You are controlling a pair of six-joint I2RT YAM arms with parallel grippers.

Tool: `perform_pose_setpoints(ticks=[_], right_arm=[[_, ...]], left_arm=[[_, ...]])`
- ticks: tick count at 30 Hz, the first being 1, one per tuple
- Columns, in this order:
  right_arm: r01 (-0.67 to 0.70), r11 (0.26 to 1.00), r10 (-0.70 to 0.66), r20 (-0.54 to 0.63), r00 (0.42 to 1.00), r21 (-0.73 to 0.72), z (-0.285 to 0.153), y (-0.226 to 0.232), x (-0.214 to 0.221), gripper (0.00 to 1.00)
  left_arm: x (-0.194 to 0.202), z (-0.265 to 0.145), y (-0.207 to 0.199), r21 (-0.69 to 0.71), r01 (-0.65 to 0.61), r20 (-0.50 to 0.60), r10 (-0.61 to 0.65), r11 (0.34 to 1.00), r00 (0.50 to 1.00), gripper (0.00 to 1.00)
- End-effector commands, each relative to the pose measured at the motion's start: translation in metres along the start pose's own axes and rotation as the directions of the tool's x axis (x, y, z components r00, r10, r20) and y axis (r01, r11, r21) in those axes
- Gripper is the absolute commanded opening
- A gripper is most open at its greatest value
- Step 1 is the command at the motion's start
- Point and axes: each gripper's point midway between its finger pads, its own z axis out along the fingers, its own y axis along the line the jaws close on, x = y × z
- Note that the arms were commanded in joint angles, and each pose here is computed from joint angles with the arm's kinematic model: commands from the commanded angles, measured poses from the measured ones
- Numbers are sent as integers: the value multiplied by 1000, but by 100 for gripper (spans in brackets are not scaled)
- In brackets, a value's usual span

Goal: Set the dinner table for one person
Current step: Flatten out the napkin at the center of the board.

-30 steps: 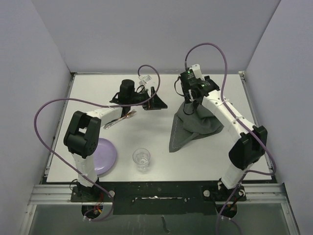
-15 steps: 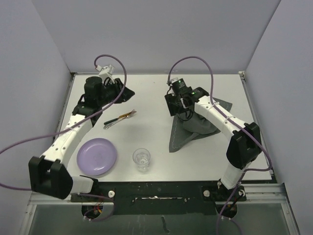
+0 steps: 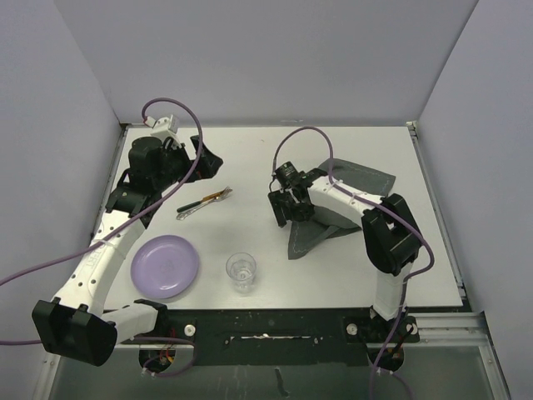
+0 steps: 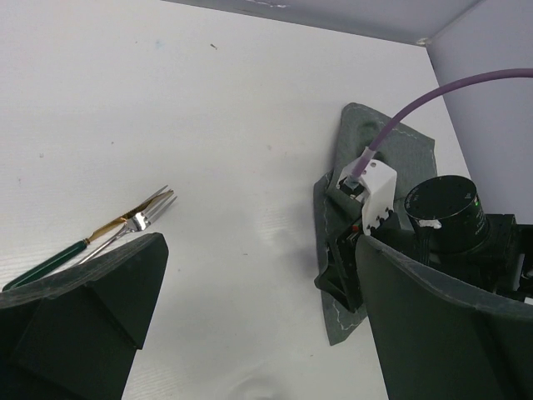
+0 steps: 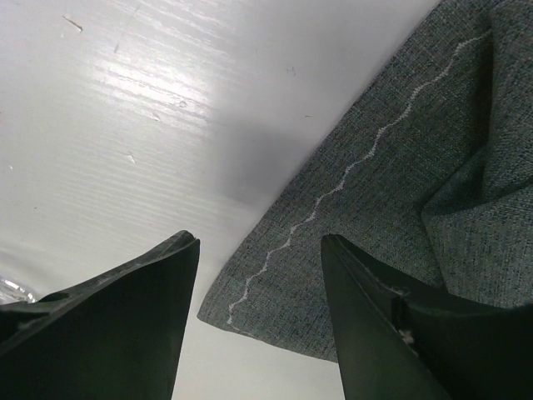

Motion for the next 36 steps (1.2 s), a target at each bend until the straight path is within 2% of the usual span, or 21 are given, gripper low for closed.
perform_pose_setpoints(ticks=[1, 16, 18, 20, 23, 24, 32, 36], right_arm=[[-52, 998, 51, 42, 998, 30, 3, -12, -13, 62], [-128, 991, 128, 4, 992, -23, 42, -42, -22, 58], [-127, 991, 127, 0, 992, -33, 46, -40, -24, 51], [-127, 991, 127, -9, 992, -41, 51, -38, -25, 35], [-123, 991, 122, -26, 992, -55, 57, -35, -30, 5], [-122, 991, 120, -28, 992, -59, 58, -33, -32, 0], [-35, 988, 43, 45, 998, -153, 40, 5, -76, 0], [58, 974, -27, 143, 989, -219, 6, 41, -105, 0]], left_arm=[[-12, -7, -3, 4, -23, 42, 23, 1000, 999, 98], [-14, -10, -4, 6, -25, 42, 25, 1000, 999, 98], [-15, -11, -6, 9, -26, 43, 25, 1000, 999, 98], [-15, -12, -5, 7, -26, 44, 25, 1000, 999, 98], [-14, -12, -5, 4, -25, 41, 25, 1000, 999, 98], [-14, -13, -5, 4, -25, 40, 25, 1000, 999, 98], [-13, -15, -3, -6, -26, 35, 26, 1000, 999, 98], [-15, -20, -1, -21, -31, 45, 32, 999, 998, 98]])
